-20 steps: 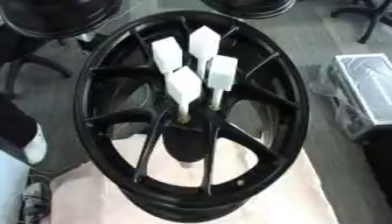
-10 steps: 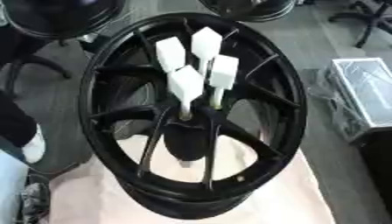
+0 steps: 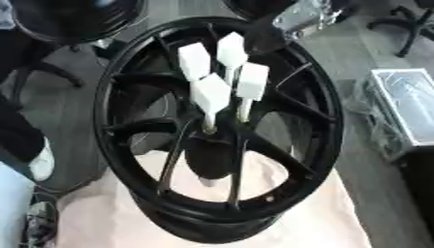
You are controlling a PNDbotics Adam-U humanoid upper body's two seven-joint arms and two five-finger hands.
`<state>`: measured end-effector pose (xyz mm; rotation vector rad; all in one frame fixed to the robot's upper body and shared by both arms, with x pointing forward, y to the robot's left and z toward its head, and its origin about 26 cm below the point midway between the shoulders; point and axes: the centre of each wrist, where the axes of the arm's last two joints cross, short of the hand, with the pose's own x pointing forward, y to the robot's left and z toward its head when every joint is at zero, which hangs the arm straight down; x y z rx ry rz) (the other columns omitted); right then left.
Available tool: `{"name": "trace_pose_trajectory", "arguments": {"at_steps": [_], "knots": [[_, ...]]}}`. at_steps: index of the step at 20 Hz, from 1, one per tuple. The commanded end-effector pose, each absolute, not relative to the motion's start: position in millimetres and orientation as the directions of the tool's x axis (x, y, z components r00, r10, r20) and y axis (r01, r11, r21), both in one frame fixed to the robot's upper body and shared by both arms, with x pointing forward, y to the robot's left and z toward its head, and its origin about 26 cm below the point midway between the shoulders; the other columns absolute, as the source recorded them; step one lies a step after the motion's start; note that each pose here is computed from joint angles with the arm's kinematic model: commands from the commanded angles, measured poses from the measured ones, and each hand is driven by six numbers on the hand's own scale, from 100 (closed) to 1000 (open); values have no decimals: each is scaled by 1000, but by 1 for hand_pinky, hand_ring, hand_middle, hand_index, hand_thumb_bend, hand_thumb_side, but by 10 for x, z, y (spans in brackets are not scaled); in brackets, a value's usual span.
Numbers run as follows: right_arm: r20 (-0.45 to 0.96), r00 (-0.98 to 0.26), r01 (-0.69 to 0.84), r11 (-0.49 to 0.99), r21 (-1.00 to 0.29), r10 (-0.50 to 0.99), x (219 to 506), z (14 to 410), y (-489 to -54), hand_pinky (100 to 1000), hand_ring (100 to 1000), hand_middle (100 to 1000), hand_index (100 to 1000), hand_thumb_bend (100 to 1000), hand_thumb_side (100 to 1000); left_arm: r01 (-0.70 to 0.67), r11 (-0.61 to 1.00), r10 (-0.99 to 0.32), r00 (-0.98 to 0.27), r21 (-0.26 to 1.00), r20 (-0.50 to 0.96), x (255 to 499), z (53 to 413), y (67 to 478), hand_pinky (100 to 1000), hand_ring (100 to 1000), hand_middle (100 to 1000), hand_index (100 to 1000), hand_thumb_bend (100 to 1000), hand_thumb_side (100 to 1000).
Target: Pull the pin out of the wheel hub.
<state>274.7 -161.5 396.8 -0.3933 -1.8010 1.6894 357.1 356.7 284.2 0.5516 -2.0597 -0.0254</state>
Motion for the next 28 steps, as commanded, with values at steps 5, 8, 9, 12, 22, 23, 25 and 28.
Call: {"name": "trace_pose_trajectory", "arguments": {"at_steps": [5,8,9,12,22,23,25,28], "knots": [[222,-755,-192,116,-974,616,2706,3988,-1642,714,685,606,819,715,392,-400,880,-429,-441,255,789,3524,2976,3632,784,804,793,871,260,732],[210,-749,-191,98,-977,628,2732,3934,-1661,703,666,572,816,708,404,-405,879,-429,-438,253,790,3520,2971,3645,784,804,791,869,260,732],[206,-747,-193,91,-977,632,2741,3915,-1666,697,657,563,813,708,396,-405,879,-429,-438,252,790,3520,2970,3646,783,803,790,868,260,732],[201,-733,-210,66,-976,650,2774,3837,-1686,689,650,559,808,719,354,-404,880,-426,-440,250,791,3522,2968,3641,783,801,789,865,260,731],[205,-670,-261,32,-965,713,2852,3614,-1727,661,605,553,782,695,312,-401,883,-420,-443,244,792,3528,2971,3623,782,805,791,857,259,733],[207,-662,-263,35,-964,720,2857,3597,-1732,659,604,552,780,691,307,-400,884,-419,-444,243,792,3527,2972,3621,782,805,791,856,259,733],[213,-647,-270,41,-962,732,2867,3565,-1738,655,601,550,777,688,301,-399,884,-419,-446,243,791,3525,2972,3617,782,805,790,854,259,733],[224,-634,-286,45,-957,740,2877,3524,-1737,632,582,529,755,683,288,-401,883,-419,-444,243,792,3523,2967,3623,782,804,787,848,259,733]]}}
